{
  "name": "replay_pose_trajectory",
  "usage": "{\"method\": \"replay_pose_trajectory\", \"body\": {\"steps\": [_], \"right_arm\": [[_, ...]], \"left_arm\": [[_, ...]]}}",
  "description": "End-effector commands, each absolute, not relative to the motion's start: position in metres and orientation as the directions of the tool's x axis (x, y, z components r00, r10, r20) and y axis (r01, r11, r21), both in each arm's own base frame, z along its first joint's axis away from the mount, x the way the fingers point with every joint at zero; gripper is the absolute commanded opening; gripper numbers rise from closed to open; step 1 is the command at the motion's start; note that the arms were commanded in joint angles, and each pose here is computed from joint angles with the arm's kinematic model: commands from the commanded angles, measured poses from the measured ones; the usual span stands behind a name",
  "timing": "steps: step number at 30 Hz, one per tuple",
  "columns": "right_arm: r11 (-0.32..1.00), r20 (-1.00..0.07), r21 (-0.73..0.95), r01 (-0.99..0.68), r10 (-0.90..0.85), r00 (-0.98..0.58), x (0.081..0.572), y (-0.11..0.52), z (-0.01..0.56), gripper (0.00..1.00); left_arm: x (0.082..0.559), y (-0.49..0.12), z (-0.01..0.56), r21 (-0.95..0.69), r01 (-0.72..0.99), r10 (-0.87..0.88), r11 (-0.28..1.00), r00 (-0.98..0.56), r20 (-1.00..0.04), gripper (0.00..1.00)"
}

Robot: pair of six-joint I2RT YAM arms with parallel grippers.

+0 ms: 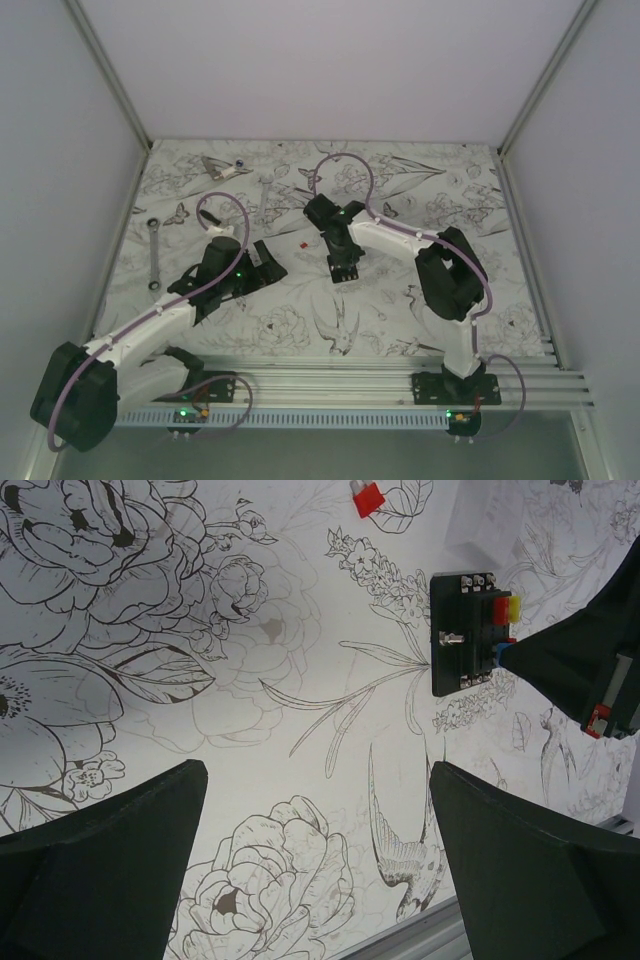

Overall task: Snap on the fuse box
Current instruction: Install the fuse at the fuse box base.

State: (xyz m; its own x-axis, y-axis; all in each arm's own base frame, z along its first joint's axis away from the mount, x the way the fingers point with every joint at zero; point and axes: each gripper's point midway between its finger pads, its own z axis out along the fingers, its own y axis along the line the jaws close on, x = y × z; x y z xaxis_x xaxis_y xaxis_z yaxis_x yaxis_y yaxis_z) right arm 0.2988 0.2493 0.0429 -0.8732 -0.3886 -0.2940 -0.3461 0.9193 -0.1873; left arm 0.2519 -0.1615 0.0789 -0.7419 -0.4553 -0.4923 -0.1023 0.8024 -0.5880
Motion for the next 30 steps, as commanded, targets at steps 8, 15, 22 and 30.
{"method": "replay_pose_trajectory", "body": {"steps": [8, 15, 22, 30], "right_arm": [[0.923, -0.347, -0.228, -0.311, -0.375, -0.859, 0.308, 0.258, 0.048, 0.00], [0.920, -0.370, -0.245, -0.306, -0.380, -0.848, 0.310, 0.260, 0.049, 0.00], [0.916, -0.356, -0.259, -0.305, -0.384, -0.852, 0.307, 0.257, 0.041, 0.00], [0.910, -0.325, -0.278, -0.308, -0.391, -0.861, 0.295, 0.254, 0.027, 0.00]], "left_arm": [[0.252, -0.156, 0.078, -0.571, -0.114, -0.453, 0.813, -0.740, -0.498, 1.00], [0.252, -0.158, 0.078, -0.575, -0.117, -0.456, 0.810, -0.743, -0.491, 1.00], [0.253, -0.158, 0.079, -0.579, -0.120, -0.460, 0.806, -0.743, -0.487, 1.00], [0.253, -0.159, 0.078, -0.582, -0.127, -0.463, 0.803, -0.747, -0.476, 1.00]]}}
